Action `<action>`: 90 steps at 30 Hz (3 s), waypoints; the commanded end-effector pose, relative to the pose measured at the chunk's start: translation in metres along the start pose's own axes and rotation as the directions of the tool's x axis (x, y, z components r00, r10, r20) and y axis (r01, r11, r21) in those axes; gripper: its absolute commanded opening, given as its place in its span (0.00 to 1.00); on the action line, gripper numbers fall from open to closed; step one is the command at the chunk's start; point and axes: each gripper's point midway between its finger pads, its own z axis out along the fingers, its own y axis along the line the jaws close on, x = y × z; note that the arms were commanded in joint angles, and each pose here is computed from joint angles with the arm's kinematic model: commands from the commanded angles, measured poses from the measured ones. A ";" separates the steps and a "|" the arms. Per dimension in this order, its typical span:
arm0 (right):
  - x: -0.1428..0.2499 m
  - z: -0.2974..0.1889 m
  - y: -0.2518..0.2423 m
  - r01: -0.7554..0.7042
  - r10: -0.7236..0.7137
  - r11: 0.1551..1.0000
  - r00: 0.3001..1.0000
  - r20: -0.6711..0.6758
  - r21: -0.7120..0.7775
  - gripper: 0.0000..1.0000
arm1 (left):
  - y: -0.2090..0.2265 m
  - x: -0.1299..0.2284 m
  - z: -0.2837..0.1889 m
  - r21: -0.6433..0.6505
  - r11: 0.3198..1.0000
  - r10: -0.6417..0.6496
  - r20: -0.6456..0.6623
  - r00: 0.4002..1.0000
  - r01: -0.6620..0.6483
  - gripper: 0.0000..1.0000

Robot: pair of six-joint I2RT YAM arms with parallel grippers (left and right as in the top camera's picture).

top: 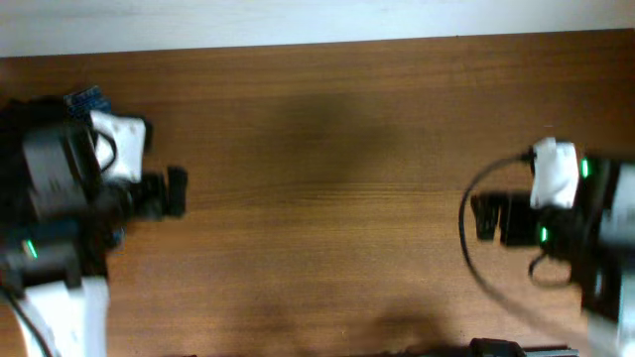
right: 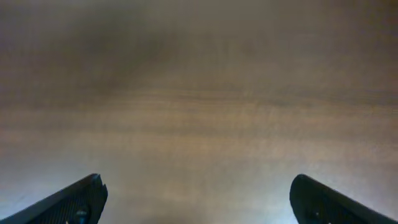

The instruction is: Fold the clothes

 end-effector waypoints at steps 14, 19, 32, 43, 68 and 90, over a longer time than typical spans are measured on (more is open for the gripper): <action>0.053 0.011 -0.007 0.011 -0.019 0.998 0.991 0.132 0.059 0.99 | 0.002 0.134 0.051 -0.112 0.994 0.015 -0.040 0.999 -0.020 0.99; 0.053 0.011 -0.007 0.011 -0.019 0.998 0.991 0.132 0.059 0.99 | -0.001 0.150 0.055 -0.094 0.995 0.002 -0.118 0.993 -0.013 0.99; 0.053 0.007 -0.004 0.021 -0.030 0.998 0.988 0.153 0.055 0.99 | -0.001 0.152 0.057 -0.092 0.996 0.001 -0.127 0.992 -0.013 0.99; 0.069 -0.009 0.017 0.123 -0.118 0.992 0.943 0.312 0.003 0.99 | -0.001 0.152 0.057 -0.092 0.996 0.001 -0.127 0.992 -0.013 0.99; 0.058 0.097 0.005 0.152 -0.165 0.985 0.667 0.727 0.085 0.99 | -0.001 0.152 0.057 -0.092 0.996 0.001 -0.127 0.992 -0.013 0.99; 0.069 0.107 0.004 0.151 -0.162 0.986 0.710 0.685 0.077 0.99 | -0.001 0.152 0.057 -0.092 0.996 0.001 -0.127 0.992 -0.013 0.99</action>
